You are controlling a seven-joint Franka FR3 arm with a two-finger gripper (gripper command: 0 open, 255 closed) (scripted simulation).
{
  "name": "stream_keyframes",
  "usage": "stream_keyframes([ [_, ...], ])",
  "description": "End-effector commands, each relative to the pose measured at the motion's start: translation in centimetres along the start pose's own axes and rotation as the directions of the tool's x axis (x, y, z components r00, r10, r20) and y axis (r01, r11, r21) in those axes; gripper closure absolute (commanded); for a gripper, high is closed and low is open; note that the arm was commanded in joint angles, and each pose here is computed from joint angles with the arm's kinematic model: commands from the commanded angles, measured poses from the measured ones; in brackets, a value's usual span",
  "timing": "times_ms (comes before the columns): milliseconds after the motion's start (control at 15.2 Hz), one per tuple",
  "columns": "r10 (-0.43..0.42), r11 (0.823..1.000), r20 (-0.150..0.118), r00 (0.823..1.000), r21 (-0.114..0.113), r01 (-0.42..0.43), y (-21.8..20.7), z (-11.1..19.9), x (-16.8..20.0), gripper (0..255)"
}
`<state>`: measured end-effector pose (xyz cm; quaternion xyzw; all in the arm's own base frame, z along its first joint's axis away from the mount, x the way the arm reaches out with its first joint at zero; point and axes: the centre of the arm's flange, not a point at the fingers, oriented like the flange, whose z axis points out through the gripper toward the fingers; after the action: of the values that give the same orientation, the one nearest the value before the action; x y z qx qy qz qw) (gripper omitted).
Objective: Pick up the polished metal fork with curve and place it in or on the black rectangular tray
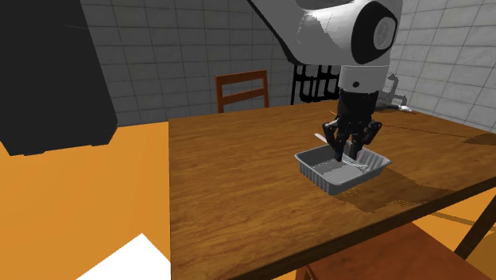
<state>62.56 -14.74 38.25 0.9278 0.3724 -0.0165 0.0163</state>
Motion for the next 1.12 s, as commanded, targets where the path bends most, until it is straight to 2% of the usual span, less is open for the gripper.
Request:
stream_keyframes([
  [0, 0.0, 1.0, 0.0, 1.0, 0.0, 0.0, 0.0, 0.0, 0.0, 0],
  [330, 0.0, 1.0, 0.0, 1.0, 0.0, 0.0, 0.0, 0.0, 0.0, 0],
  [594, 0.0, 1.0, 0.0, 1.0, 0.0, 0.0, 0.0, -5.0, 0.0, 0],
  [1056, 0.0, 1.0, 0.0, 1.0, 0.0, 0.0, 0.0, -5.0, 0.0, 0],
])
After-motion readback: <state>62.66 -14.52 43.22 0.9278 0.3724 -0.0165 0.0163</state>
